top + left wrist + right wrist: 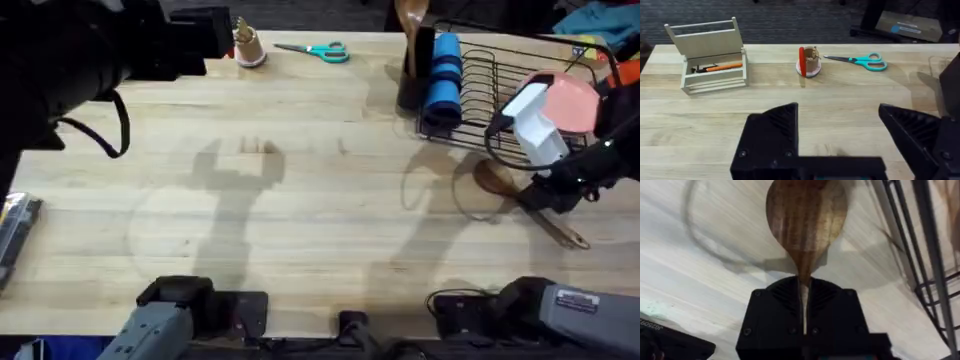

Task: Pick up the spoon on the table one by one and put them onto the rack

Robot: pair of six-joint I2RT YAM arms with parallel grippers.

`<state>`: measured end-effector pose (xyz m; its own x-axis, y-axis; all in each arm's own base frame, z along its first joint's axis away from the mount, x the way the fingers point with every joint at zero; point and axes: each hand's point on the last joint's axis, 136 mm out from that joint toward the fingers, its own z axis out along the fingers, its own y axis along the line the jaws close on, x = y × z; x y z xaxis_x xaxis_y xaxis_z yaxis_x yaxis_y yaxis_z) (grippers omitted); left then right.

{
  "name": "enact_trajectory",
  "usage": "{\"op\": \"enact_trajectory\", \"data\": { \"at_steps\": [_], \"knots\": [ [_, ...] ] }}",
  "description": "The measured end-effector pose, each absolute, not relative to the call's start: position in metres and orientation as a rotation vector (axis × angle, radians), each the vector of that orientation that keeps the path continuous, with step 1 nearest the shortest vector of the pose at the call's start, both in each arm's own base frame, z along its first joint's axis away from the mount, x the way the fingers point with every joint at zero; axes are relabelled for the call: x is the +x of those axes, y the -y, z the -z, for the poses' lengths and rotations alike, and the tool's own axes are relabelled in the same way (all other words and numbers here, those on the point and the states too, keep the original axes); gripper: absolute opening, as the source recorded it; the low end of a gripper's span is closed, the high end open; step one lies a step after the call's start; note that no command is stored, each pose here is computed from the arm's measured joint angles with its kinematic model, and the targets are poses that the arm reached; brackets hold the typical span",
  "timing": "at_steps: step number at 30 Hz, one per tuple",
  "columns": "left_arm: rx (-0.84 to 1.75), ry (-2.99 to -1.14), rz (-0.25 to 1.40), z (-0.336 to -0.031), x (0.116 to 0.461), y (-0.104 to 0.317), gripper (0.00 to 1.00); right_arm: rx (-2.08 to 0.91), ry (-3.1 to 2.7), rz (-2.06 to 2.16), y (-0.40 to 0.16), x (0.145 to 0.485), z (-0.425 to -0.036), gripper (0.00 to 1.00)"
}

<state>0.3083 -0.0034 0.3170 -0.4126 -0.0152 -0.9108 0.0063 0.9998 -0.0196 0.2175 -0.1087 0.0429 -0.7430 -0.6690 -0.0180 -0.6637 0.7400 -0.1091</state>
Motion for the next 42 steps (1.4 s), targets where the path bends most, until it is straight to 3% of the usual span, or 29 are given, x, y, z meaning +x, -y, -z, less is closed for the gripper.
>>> {"op": "enact_trajectory", "data": {
  "at_steps": [11,13,21,27,42],
  "knots": [
    [-0.006,-1.996,0.023,-0.317,0.308,0.003,0.994,-1.368,-2.740,0.144,0.062,0.224,-0.057,0.032],
    [-0.006,-1.996,0.024,-0.317,0.308,0.003,0.993,-1.599,-2.615,0.113,0.020,0.228,-0.056,0.032],
    [-0.006,-1.996,0.024,-0.317,0.308,0.003,0.993,-1.785,-2.449,0.014,-0.043,0.225,-0.057,0.032],
    [-0.006,-1.996,0.024,-0.317,0.308,0.003,0.994,-1.723,-2.406,-0.059,-0.073,0.234,-0.073,0.032],
    [-0.006,-1.996,0.023,-0.317,0.308,0.003,0.993,-1.445,-2.137,-0.245,-0.136,0.297,-0.171,0.032]
  ]
}}
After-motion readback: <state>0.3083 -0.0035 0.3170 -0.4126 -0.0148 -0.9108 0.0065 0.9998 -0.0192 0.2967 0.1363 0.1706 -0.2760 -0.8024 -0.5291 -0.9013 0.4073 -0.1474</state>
